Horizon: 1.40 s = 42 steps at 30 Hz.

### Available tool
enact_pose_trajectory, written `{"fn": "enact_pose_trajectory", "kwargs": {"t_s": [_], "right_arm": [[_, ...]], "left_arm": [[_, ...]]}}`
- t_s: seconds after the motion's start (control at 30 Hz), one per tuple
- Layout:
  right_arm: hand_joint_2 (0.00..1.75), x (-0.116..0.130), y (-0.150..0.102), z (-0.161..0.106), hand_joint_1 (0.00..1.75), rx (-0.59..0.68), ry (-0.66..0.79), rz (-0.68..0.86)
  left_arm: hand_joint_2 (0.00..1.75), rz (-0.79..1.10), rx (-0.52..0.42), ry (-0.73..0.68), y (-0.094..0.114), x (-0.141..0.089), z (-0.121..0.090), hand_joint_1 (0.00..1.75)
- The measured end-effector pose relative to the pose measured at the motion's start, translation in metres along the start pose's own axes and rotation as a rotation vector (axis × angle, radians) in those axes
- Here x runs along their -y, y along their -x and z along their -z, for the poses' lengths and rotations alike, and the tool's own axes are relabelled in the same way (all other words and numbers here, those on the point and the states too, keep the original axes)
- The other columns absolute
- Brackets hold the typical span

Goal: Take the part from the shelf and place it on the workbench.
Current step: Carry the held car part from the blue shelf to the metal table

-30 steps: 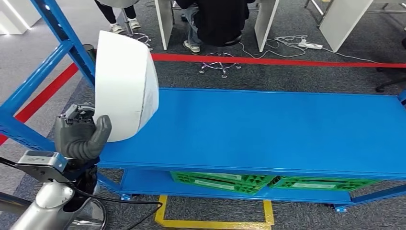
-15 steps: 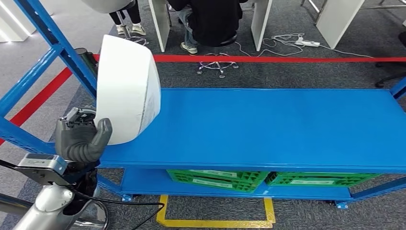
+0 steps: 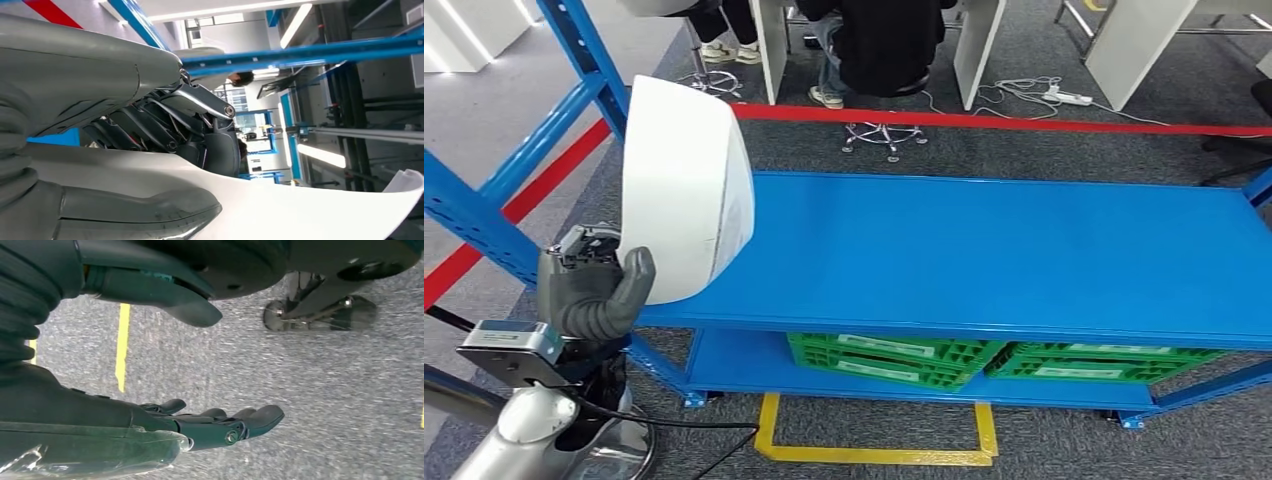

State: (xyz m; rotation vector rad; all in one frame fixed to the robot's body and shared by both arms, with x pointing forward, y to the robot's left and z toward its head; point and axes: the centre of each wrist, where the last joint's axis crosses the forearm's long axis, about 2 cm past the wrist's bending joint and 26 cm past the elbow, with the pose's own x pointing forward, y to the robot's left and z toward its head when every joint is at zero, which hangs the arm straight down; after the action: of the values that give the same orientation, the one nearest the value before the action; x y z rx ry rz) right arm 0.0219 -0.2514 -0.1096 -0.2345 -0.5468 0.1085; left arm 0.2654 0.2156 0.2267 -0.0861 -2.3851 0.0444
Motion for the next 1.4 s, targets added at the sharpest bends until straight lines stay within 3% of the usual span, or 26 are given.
{"fn": "enact_pose_trajectory", "kwargs": {"t_s": [1.4], "right_arm": [[1.75, -0.003, -0.005, 0.001, 0.0, 0.0, 0.015, 0.018]], "left_arm": [[1.75, -0.006, -0.015, 0.008, -0.001, 0.002, -0.01, 1.75]]}}
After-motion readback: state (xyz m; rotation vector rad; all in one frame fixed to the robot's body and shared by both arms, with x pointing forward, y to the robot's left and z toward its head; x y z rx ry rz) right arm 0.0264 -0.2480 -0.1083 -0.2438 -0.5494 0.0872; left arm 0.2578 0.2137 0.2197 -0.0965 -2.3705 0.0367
